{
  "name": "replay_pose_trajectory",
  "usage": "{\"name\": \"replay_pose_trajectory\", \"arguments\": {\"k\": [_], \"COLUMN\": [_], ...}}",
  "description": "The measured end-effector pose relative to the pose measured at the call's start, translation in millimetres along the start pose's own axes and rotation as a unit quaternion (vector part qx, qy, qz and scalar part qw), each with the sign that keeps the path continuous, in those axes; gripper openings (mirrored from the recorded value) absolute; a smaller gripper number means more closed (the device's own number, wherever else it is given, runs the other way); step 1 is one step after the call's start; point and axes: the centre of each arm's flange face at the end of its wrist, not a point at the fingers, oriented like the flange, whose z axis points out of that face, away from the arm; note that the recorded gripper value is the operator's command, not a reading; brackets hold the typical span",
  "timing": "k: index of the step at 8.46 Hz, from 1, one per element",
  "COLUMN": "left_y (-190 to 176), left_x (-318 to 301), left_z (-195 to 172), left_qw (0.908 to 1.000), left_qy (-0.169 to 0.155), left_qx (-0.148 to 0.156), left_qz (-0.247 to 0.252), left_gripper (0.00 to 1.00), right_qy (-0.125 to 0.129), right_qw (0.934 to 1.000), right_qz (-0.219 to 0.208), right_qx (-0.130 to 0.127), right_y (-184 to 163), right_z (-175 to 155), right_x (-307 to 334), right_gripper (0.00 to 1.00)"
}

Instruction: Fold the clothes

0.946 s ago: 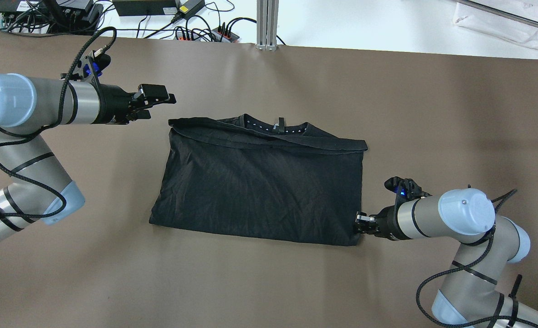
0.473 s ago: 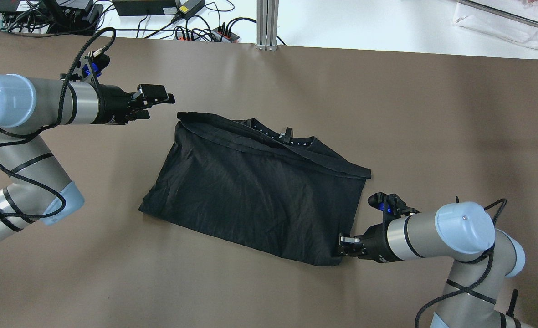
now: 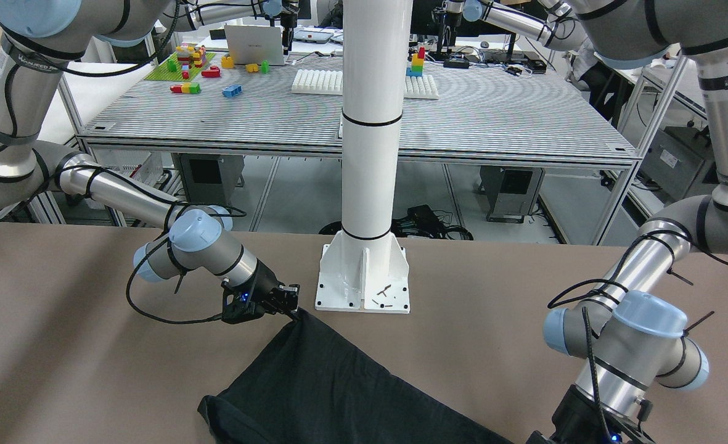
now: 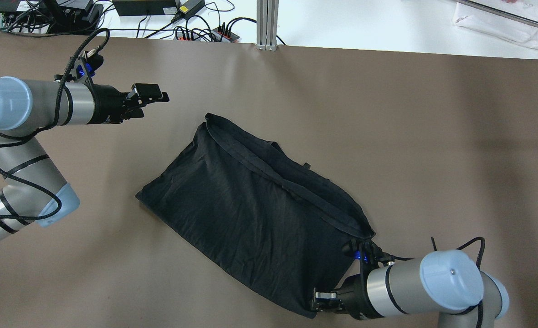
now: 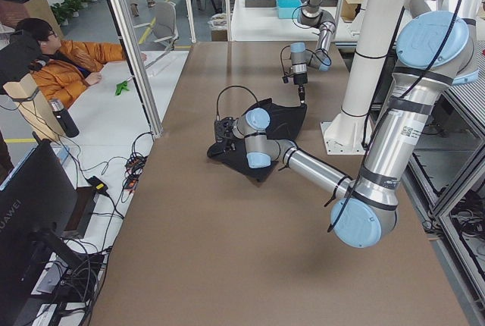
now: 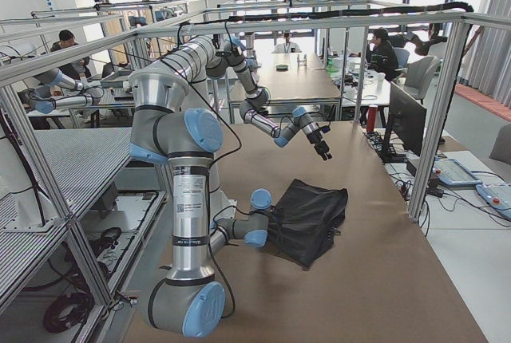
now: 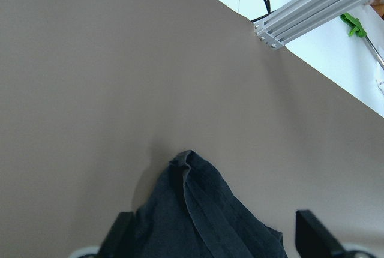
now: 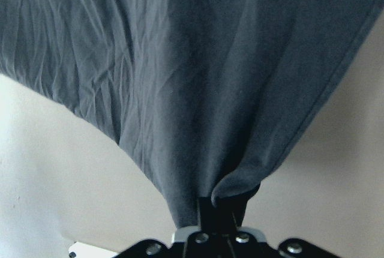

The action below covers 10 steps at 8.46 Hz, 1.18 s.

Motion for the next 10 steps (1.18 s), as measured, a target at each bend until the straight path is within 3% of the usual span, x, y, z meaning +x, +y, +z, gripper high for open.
{"name": "replay_pose_trajectory", "arguments": {"k": [1, 3, 4, 6, 8, 10], "left_y": [0.1, 1.2, 2.2, 4.9, 10.8, 20.4], "left_x": [-4.9, -13.3, -16.4, -18.8, -32.2, -56.0], "left_z": [-3.5, -10.1, -12.4, -15.4, -30.5, -53.3], "left_qw": [1.0000, 0.9999, 0.9999, 1.0000, 0.9999, 0.9997], "left_qy": [-0.002, -0.005, -0.006, -0.007, -0.011, -0.022], "left_qx": [0.005, 0.010, 0.009, 0.005, 0.005, 0.001], "left_qz": [-0.002, -0.004, -0.005, -0.004, -0.005, -0.004], "left_gripper": [0.94, 0.94, 0.94, 0.94, 0.94, 0.94], "right_qy": [-0.004, -0.006, -0.004, 0.012, 0.040, 0.053], "right_qw": [0.9999, 0.9999, 0.9996, 0.9948, 0.9817, 0.9730], "right_qz": [-0.007, -0.014, -0.015, -0.044, -0.085, -0.090], "right_qx": [-0.006, 0.000, 0.022, 0.091, 0.166, 0.206], "right_y": [17.0, 25.8, 6.6, -61.6, -133.4, -169.7], "right_z": [8.0, 14.3, 6.0, -25.0, -72.0, -96.4], "right_x": [-5.4, -8.7, -6.0, 10.0, 30.2, 40.1], "right_gripper": [0.94, 0.94, 0.94, 0.94, 0.94, 0.94]}}
